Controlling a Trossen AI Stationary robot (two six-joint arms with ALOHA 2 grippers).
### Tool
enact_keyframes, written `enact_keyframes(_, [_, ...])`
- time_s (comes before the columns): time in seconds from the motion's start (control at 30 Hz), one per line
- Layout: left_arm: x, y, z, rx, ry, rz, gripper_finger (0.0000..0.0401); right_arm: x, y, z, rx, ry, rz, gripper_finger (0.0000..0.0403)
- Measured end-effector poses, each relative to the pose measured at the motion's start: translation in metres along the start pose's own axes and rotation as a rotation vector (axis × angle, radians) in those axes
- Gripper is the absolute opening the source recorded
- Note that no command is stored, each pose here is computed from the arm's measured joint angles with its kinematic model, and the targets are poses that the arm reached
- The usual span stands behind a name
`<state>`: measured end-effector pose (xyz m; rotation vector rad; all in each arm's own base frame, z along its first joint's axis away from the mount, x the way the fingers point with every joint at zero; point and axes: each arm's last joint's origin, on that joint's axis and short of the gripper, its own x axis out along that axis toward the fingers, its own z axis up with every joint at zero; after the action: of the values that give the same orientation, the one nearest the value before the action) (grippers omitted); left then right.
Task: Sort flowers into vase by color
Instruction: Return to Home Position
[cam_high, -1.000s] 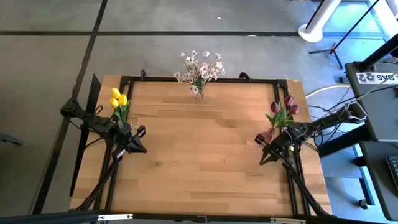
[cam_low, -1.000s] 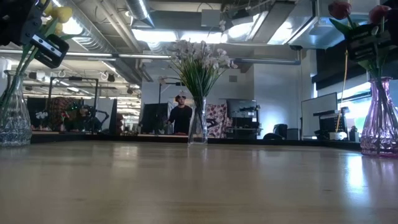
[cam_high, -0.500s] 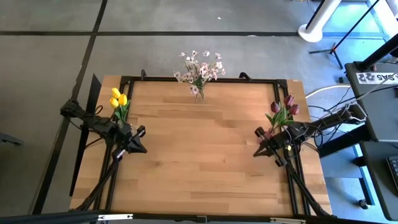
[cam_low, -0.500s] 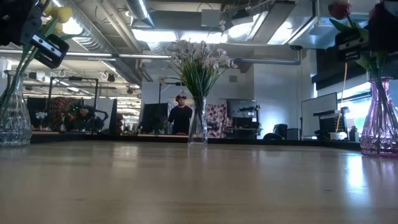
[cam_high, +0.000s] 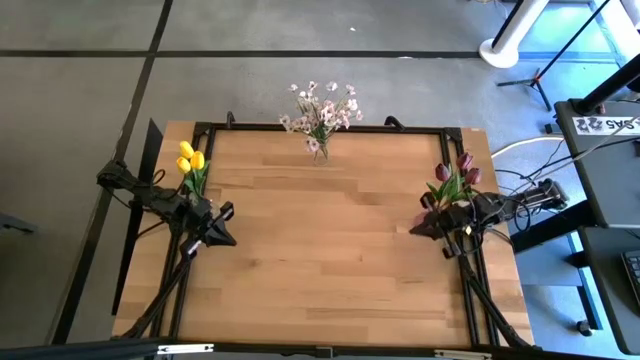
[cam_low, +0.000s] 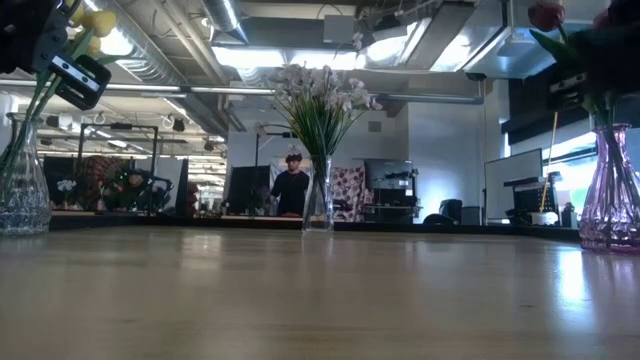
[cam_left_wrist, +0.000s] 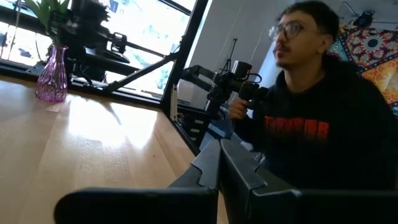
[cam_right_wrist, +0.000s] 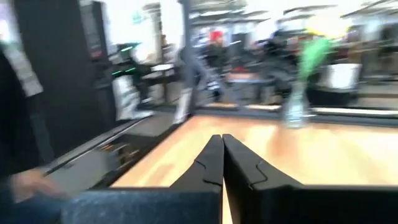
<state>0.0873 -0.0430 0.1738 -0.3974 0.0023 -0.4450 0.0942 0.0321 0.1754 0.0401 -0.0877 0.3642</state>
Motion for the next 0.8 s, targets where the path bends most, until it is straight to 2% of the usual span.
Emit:
enact_keyframes(0.13, [0.0, 0.0, 0.0, 0.0, 0.0, 0.0, 0.0004, -0.0028, -0.0029, -0.0043, 0.043, 0.04, -0.1, 0.0001])
enact_keyframes(0.27, [0.0, 0.0002, -0.0004, 0.0, 0.004, 0.001, 0.0004, -0.002, -0.0003, -0.0075, 0.092, 0.076, -0.011, 0.0002])
enact_keyframes(0.4, [0.0, 0.0001, -0.0003, 0.0, 0.003, 0.001, 0.0004, -0.0017, 0.0048, -0.0053, 0.03, 0.061, 0.168, 0.0002])
enact_keyframes(0.47, [0.0, 0.0002, -0.0003, 0.0, 0.004, 0.002, 0.0004, -0.0015, 0.0059, -0.0056, 0.029, 0.066, 0.206, 0.0002])
enact_keyframes(0.8, [0.0, 0.0001, -0.0003, 0.0, 0.003, 0.001, 0.0004, -0.0015, 0.0048, -0.0058, 0.028, 0.066, 0.168, 0.0003])
